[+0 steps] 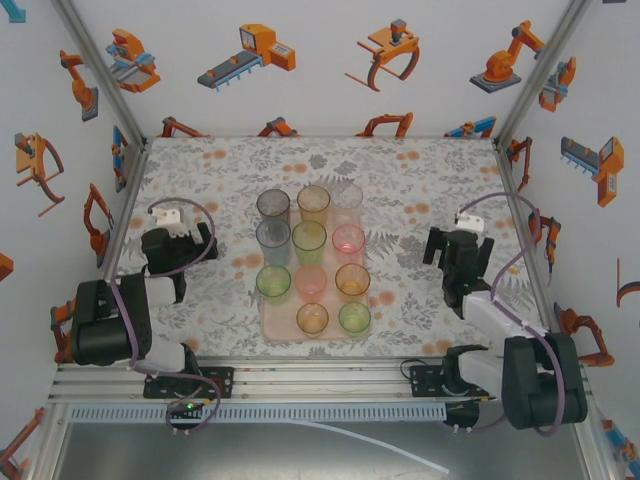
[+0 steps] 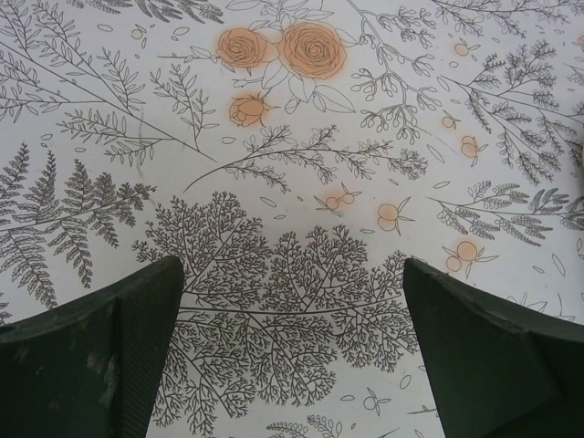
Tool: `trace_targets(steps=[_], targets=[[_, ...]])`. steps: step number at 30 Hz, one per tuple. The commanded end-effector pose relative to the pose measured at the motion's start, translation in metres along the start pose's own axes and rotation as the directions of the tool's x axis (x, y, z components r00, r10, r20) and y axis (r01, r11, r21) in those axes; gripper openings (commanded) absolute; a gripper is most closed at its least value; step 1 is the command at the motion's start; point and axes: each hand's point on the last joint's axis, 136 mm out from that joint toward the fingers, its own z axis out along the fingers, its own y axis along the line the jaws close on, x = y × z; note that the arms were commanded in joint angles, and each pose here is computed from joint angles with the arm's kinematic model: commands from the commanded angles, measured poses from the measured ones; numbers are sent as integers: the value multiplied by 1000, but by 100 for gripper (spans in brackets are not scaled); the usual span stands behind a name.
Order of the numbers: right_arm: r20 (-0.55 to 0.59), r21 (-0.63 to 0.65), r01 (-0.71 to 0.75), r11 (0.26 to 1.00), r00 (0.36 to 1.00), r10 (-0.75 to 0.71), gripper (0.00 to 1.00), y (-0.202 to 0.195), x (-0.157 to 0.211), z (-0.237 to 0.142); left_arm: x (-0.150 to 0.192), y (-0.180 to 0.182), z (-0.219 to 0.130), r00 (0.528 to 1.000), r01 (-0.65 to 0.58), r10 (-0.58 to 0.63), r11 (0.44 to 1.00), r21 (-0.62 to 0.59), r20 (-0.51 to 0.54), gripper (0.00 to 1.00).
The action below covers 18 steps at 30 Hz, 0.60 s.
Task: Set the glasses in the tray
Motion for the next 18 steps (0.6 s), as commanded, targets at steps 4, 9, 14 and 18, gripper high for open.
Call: trace_targets(steps=[4,9,14,18], targets=[[168,-9,-17,1000,986,19,99,0,-26,4,-17,-3,2,990,-11,11,1000,-4,143,97],[169,-3,10,1000,986,-9,99,2,-33,18,-14,0,8,996,-8,10,1000,-25,89,97],[155,-19,33,999,987,-30,99,10,-33,41,-13,-2,13,998,-28,30,999,-44,48,97],[148,-49,-34,998,988,41,99,2,-18,59,-13,-2,16,998,-46,48,996,-73,31,97]])
